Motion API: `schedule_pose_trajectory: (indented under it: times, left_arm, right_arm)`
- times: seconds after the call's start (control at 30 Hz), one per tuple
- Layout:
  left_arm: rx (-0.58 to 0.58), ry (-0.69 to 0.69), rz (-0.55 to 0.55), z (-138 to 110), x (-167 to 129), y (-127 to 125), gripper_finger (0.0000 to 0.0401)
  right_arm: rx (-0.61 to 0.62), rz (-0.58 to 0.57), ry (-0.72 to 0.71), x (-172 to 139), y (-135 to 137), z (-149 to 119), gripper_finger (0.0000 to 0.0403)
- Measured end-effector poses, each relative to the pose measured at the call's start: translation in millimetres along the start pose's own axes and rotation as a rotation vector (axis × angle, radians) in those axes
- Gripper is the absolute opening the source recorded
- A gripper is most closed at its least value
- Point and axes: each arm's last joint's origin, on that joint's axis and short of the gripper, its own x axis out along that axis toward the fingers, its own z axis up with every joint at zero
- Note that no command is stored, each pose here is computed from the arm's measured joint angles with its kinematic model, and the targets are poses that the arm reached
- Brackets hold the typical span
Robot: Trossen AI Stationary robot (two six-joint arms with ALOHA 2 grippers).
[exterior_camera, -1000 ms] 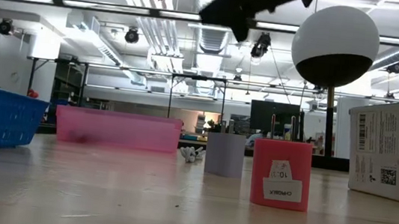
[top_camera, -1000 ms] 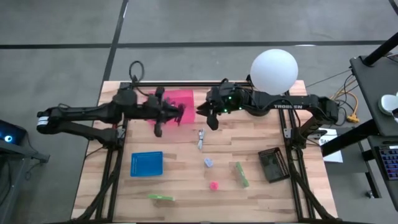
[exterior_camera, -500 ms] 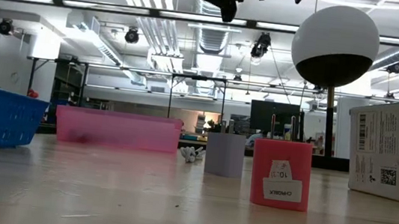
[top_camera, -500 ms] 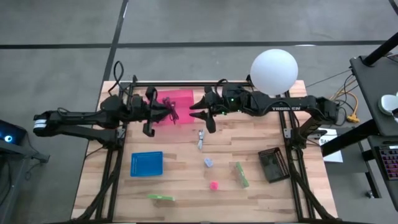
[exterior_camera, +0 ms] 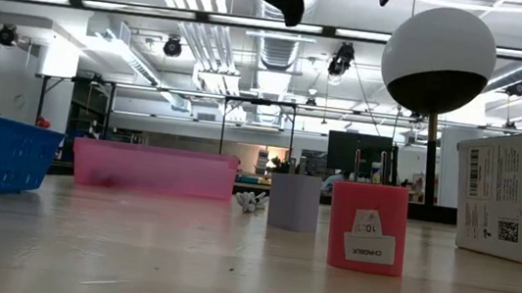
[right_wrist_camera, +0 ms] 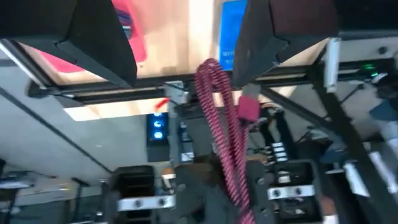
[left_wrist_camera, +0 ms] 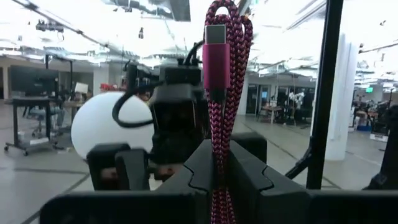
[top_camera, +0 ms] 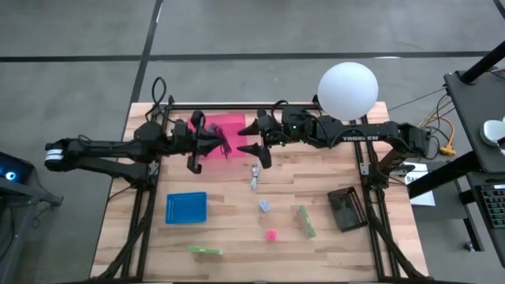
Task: Pick and place items into bin
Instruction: Put the pink charger cable into the pink bin
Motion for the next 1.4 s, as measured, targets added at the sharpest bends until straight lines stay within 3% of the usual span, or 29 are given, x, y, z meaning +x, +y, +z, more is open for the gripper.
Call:
schedule_pose_trajectory:
  times: [0.2, 0.9, 1.4]
  left_arm:
    - [0.008, -0.065, -0.039, -1, 7, 0, 0.0013]
    - [-0.027, -0.148, -0.136, -12, 35, 1, 0.0013]
    - [-0.067, -0.182, -0.173, -17, 40, 2, 0.0013]
  right_arm:
    - [-0.001, 0.089, 0.006, 0, 3, 0, 0.0255]
    - [-0.008, 0.153, 0.0, 0, 6, 1, 0.0242]
    - [-0.04, 0.153, 0.0, 0, 6, 1, 0.0184]
